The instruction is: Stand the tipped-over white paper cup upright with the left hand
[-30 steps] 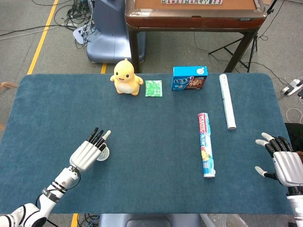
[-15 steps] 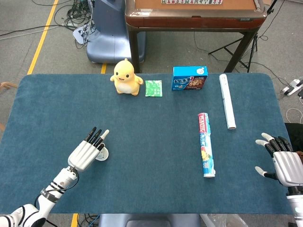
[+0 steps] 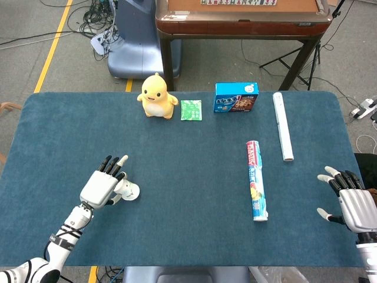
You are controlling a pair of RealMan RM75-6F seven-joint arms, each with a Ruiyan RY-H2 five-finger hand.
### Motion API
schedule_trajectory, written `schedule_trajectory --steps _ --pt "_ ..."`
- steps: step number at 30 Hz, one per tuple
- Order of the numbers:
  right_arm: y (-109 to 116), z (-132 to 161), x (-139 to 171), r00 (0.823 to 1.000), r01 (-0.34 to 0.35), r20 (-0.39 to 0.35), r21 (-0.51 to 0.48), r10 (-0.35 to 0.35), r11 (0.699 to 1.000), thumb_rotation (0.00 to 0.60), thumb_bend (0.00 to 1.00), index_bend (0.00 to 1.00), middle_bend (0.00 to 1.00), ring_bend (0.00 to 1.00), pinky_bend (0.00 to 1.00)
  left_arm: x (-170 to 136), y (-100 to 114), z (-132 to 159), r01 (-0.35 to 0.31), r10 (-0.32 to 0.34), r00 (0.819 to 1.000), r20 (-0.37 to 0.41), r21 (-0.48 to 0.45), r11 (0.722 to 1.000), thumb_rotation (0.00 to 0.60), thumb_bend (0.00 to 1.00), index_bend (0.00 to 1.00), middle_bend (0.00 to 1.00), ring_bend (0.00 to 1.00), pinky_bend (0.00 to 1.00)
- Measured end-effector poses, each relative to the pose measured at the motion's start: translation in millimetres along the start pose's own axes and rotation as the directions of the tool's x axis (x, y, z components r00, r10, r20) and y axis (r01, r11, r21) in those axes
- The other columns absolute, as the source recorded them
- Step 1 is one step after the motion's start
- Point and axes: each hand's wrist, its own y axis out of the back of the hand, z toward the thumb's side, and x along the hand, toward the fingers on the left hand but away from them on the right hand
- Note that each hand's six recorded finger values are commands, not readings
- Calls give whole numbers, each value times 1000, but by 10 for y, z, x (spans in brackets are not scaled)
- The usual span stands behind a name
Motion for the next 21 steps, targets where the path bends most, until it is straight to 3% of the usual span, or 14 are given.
schedule_trajectory --steps 4,10,16,21 --pt "2 1 3 1000 -1 0 0 1 1000 600 116 260 129 111 101 64 -24 -68 43 -53 997 -53 -171 984 600 233 338 0 0 0" --pt "19 -10 7 1000 2 4 -2 -2 1000 600 116 260 129 111 101 174 -58 -152 56 -104 988 -111 -369 928 600 233 284 0 0 0" --pt "9 -10 4 1000 -4 3 -3 4 1000 600 115 260 129 111 101 214 -93 -244 33 -135 977 -165 -512 859 600 233 261 0 0 0" --pt "2 -4 6 1000 -6 2 -1 6 1000 600 115 260 129 111 101 204 -169 -314 52 -208 960 -188 -611 790 600 233 255 0 0 0"
